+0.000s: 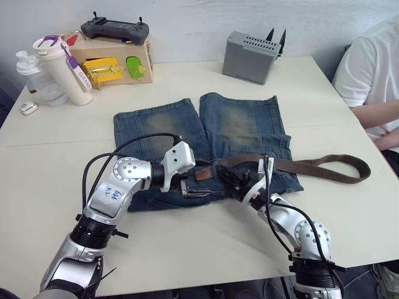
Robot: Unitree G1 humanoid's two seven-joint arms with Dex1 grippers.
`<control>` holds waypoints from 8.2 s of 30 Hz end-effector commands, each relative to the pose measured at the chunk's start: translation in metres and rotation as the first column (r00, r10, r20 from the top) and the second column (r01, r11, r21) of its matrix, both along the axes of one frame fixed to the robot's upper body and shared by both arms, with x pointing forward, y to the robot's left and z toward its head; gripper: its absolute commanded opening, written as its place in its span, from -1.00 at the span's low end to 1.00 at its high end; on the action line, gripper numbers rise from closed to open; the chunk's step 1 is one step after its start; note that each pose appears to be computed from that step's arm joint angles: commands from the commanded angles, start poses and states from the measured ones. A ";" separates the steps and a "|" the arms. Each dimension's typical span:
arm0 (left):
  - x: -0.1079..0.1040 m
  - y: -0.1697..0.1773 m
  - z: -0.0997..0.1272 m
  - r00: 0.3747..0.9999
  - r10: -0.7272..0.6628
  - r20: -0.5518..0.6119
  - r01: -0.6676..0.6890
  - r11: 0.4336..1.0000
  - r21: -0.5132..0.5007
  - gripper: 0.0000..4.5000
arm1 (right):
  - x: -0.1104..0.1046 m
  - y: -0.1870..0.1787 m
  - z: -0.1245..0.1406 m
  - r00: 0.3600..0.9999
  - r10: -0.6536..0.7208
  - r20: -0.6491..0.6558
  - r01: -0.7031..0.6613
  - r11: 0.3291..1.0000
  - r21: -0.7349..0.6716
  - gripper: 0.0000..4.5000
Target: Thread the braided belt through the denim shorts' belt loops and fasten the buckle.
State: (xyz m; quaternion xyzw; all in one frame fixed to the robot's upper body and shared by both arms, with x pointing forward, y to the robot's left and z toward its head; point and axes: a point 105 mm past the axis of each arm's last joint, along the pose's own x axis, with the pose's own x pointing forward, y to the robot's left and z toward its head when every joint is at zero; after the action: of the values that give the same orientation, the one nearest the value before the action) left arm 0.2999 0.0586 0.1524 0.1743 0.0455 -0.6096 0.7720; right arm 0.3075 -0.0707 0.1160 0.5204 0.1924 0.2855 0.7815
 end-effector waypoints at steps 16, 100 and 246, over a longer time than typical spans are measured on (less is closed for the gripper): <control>-0.005 -0.007 0.008 0.998 -0.046 0.050 0.046 0.999 -0.004 1.00 | 0.001 -0.057 0.025 0.969 -0.245 -0.028 0.246 0.956 0.158 0.36; 0.039 0.090 0.005 0.664 -0.274 0.696 -0.167 0.853 0.495 -0.98 | -0.025 -0.111 0.031 0.899 0.341 0.275 0.028 0.583 -0.812 1.00; 0.014 0.083 0.024 0.987 0.125 0.103 -0.130 0.991 0.042 1.00 | 0.013 -0.073 0.038 0.960 -0.253 0.117 0.249 0.967 0.050 -0.97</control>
State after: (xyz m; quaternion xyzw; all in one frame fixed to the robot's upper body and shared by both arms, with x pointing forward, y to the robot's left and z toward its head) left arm 0.3115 0.1387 0.1663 0.2063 0.0489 -0.5537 0.8053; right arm 0.3213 -0.1373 0.1404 0.5537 0.1072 0.2086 0.7990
